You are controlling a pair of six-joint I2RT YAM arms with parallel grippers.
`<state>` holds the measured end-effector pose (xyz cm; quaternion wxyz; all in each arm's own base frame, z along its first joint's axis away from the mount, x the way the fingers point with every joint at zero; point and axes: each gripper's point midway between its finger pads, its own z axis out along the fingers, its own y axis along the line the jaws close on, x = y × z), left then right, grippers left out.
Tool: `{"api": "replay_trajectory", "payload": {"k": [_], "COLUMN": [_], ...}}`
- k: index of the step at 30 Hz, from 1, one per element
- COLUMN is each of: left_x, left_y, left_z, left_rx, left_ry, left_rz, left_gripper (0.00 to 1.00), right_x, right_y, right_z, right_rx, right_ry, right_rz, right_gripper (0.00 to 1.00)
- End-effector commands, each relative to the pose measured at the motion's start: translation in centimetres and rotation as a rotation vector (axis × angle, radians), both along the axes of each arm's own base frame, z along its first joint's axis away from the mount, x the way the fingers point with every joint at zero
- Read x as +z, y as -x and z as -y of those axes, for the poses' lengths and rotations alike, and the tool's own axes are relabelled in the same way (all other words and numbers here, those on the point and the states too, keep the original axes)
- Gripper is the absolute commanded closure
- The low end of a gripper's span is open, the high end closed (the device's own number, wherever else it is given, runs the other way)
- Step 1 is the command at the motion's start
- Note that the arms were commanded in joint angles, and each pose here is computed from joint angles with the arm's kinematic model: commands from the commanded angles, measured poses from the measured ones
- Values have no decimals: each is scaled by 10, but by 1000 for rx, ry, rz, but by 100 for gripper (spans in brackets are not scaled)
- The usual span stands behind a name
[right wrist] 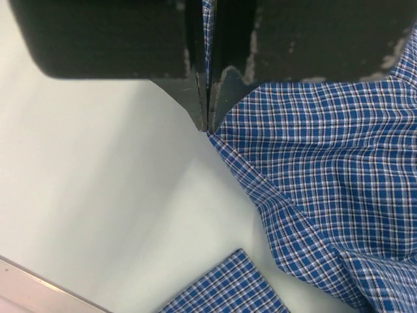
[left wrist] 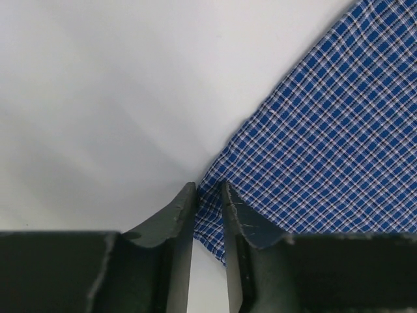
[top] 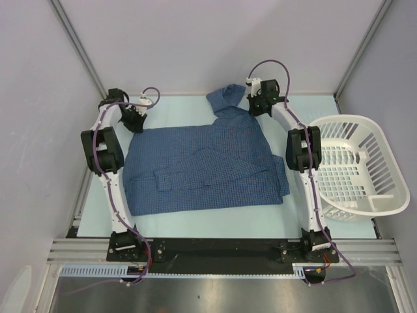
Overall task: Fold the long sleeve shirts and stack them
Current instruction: Fold the shirt
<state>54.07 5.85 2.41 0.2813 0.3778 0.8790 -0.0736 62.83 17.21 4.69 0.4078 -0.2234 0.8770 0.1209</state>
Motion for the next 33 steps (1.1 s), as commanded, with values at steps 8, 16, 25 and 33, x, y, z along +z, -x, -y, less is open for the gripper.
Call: {"api": "replay_trajectory", "payload": {"k": [8,16,25,33], "left_x": [21,62,99,133], "left_y": [-4,-11,7,42], "left_z": [13,17,16,5], "left_rx": [-78,-76,-114,-162], "left_ry": [46,71,76,83], "left_rz": [43,140,222,299], "left_gripper": [99,100,100,100], "right_x": [51,85,133,150], "right_y": [-17,-13,18,58], "right_z": [-20,-17,-10,-9], "right_rx": [35,31,89,142], "right_ry": [-129,-256,-375,-391], "right_rz": [104,95,57,11], "right_gripper": [100,100,100,100]}}
